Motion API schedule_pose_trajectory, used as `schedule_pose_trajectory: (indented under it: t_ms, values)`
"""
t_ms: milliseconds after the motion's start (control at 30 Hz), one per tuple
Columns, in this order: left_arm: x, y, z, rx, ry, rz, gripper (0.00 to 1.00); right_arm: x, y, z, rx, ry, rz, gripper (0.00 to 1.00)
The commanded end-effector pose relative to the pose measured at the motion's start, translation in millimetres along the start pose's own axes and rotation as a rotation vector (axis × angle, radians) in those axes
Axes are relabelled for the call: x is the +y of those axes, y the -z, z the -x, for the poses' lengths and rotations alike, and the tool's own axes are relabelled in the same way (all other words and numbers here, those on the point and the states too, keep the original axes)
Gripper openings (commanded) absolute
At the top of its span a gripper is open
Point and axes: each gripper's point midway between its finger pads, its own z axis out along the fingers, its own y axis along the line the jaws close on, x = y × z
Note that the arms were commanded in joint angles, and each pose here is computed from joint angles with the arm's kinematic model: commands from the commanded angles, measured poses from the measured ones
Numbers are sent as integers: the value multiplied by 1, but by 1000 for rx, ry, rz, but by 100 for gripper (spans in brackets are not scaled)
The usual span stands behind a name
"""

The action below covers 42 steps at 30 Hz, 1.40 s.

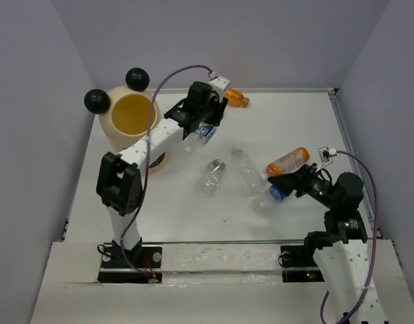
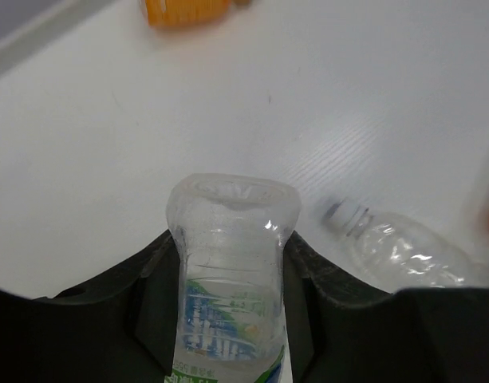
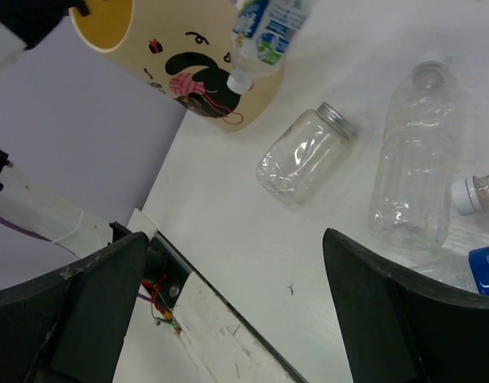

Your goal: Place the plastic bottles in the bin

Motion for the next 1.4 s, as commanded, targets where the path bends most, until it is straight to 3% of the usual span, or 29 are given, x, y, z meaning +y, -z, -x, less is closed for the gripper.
schedule_pose_trajectory:
  t_ms: [0, 133, 267, 400, 633, 900, 1367]
  values:
    - [-3, 165, 169, -560, 79, -26, 33, 19, -3, 14, -48, 40, 89, 95]
    - [19, 284, 203, -831, 121, 78, 33, 23, -2, 16, -68, 34, 114, 95]
    - [61, 350, 186, -962, 155, 320, 33, 34, -1, 23, -95, 70, 155, 94]
    - [116, 418, 158, -1121, 264, 672, 33, 42, -4, 24, -68, 70, 192, 93]
    - [135, 424, 134, -1164, 256, 837, 29, 52, -5, 24, -37, 106, 231, 93]
    - [156, 403, 126, -1157, 201, 946, 29, 47, -6, 12, -29, 101, 251, 93]
    - [178, 377, 111, -1218, 252, 943, 30, 50, -13, 1, 15, 121, 325, 93]
